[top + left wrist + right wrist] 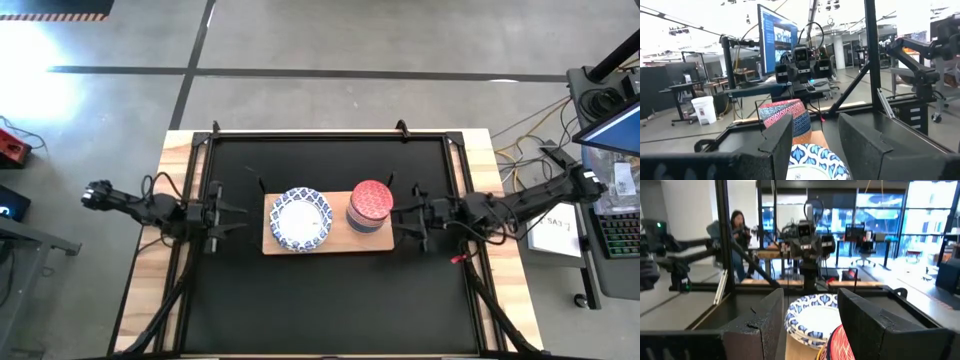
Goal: Place and stack bowls onto a shelf
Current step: Return to Home Position
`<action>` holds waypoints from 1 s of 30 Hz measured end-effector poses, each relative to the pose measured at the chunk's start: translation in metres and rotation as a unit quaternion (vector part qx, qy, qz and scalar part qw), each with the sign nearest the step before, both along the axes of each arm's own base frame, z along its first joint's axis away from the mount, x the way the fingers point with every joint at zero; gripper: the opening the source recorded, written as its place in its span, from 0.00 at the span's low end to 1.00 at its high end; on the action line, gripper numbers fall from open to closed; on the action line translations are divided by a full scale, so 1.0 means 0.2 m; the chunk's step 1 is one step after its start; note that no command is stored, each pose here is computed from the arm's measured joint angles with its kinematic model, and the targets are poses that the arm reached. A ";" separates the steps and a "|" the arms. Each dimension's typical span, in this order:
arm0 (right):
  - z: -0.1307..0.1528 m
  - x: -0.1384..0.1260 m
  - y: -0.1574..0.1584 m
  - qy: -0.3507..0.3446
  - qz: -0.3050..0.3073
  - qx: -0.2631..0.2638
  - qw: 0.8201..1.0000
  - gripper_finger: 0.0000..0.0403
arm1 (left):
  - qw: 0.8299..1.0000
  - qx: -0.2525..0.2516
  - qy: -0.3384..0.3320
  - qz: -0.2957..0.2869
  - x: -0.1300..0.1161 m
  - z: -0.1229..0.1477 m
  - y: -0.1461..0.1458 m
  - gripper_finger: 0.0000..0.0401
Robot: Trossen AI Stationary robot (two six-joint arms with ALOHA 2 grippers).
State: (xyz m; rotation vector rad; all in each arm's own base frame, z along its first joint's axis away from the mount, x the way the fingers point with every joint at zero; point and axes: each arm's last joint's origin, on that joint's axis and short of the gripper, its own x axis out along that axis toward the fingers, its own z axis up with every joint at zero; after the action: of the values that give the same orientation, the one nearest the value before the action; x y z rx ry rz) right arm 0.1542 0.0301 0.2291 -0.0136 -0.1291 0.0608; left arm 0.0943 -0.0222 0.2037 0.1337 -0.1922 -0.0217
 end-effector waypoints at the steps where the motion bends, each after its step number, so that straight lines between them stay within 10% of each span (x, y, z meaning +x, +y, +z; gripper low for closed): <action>1: -0.01 -0.01 0.00 -0.007 0.000 0.002 1.000 0.44 | 1.000 -0.001 -0.001 0.000 0.00 -0.01 0.00 0.36; 30: -0.21 -0.11 -0.02 -0.034 0.003 0.032 0.999 0.44 | 1.000 -0.027 -0.011 -0.008 -0.01 -0.08 0.00 0.36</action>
State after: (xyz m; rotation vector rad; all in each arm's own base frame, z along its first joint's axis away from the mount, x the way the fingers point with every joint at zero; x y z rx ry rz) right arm 0.1326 0.0252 0.1863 0.0482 -0.1995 0.0625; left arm 0.0918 -0.0216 0.1872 0.0790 -0.2152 -0.0319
